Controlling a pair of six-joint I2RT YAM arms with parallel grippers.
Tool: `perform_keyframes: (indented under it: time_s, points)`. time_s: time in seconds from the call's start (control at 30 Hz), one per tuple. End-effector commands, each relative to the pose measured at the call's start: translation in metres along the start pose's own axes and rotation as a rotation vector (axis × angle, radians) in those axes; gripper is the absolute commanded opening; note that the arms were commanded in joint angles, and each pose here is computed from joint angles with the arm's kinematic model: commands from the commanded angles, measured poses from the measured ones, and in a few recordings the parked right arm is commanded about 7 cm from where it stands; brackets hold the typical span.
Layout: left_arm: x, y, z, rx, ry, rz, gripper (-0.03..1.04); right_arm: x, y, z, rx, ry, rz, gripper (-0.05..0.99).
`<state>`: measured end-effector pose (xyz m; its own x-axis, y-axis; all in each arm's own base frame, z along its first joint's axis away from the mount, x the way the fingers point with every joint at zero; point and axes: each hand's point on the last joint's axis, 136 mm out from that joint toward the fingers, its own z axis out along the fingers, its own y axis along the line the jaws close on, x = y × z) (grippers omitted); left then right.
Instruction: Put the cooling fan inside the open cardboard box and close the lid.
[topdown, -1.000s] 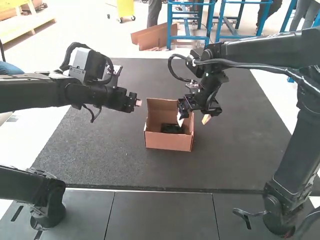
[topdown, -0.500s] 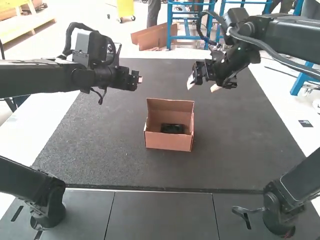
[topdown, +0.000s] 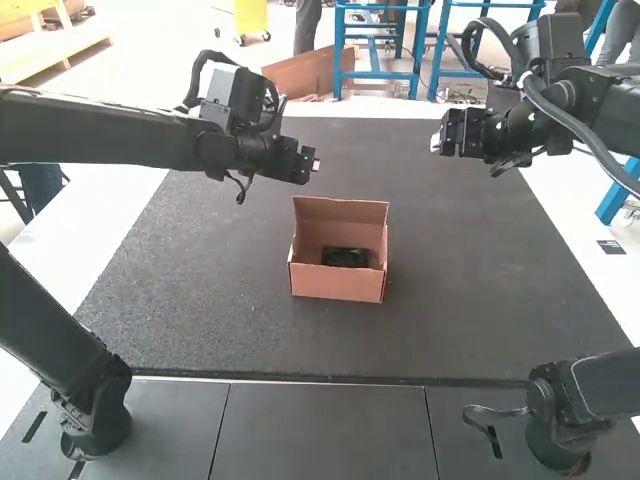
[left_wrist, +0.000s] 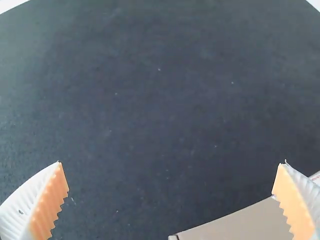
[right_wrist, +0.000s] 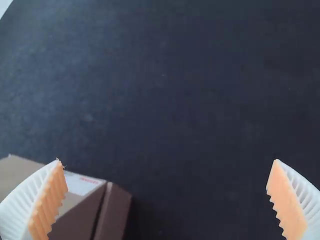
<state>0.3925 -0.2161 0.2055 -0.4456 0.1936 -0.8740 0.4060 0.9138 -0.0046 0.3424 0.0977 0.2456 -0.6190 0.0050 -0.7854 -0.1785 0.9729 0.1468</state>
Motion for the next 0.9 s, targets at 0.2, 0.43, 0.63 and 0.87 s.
perform_keyframes:
  time_s: [0.2, 0.43, 0.63, 0.87]
  points:
    - [-0.004, -0.019, 0.025, 0.024, 0.004, 0.054, 0.97, -0.019, -0.021, -0.025, 0.031, -0.083, 0.07, 0.91]
    - [0.011, -0.02, 0.034, 0.022, 0.054, 0.075, 0.97, -0.021, -0.021, -0.027, 0.031, -0.083, 0.067, 0.91]
    - [0.034, -0.018, 0.026, 0.022, 0.159, 0.093, 0.97, -0.02, -0.021, -0.024, 0.03, -0.077, 0.065, 0.91]
    - [0.044, -0.025, 0.008, 0.044, 0.21, 0.106, 0.97, -0.018, -0.017, -0.022, 0.01, -0.068, 0.064, 0.91]
